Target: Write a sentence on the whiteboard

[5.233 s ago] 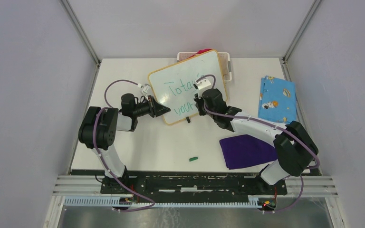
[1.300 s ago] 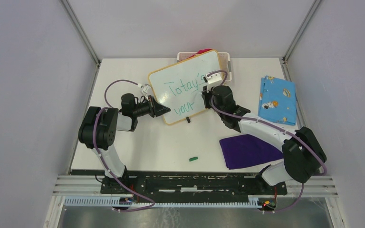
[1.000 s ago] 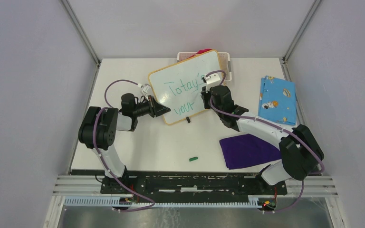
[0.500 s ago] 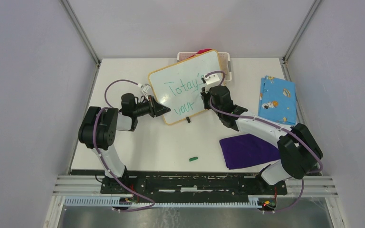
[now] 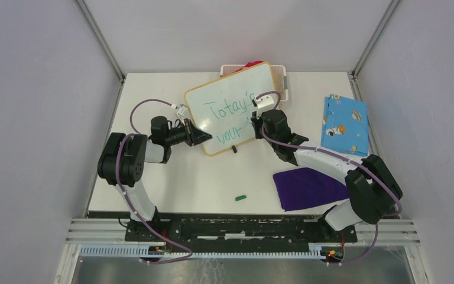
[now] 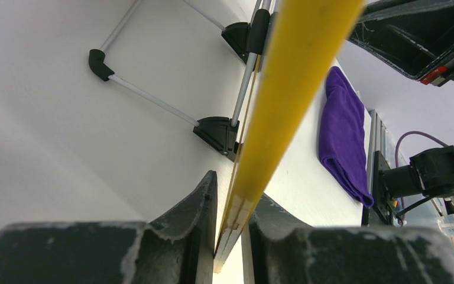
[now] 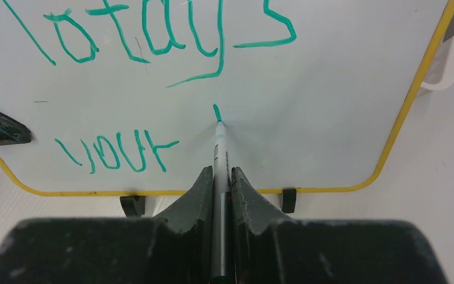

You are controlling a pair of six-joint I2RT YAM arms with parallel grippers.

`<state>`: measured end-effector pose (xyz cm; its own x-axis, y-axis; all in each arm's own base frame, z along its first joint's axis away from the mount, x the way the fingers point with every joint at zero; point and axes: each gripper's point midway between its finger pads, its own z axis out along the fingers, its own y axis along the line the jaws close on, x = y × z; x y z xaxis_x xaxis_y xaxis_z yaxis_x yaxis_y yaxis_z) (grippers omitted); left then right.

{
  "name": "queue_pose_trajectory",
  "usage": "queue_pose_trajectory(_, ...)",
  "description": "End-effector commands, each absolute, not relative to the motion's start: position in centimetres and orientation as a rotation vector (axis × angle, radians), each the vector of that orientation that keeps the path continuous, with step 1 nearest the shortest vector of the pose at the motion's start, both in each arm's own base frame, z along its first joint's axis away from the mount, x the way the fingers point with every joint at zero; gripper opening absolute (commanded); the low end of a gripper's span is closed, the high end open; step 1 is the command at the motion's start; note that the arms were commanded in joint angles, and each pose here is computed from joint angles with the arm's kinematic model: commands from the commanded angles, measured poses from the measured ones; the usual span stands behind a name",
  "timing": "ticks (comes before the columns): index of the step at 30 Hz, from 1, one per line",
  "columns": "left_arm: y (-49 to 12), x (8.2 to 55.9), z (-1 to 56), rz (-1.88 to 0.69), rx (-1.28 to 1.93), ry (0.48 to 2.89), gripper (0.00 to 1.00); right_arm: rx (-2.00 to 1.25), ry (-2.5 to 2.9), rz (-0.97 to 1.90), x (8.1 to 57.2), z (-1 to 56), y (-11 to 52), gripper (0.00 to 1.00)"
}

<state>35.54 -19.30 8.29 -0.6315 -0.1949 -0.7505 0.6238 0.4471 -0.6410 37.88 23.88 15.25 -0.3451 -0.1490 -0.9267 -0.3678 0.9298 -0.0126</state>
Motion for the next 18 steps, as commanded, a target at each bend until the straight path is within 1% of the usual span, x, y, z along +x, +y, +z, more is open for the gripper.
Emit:
queue_pose_trajectory(1, -19.0, 36.1, 6.4, -1.207, 0.346, 1.944, 0.25, -0.344, 1.921, 0.226, 37.8, 15.2, 23.1, 0.00)
queue_pose_trajectory(12, -19.0, 36.2, 6.4, -1.206, 0.347, 1.943, 0.25, -0.346, 1.953, 0.237, 36.7, 13.6, 22.6, 0.00)
queue_pose_trajectory(18, -19.1, 36.1, 6.4, -1.207, 0.348, 1.945, 0.25, -0.344, 1.946, 0.237, 36.8, 13.8, 22.7, 0.00)
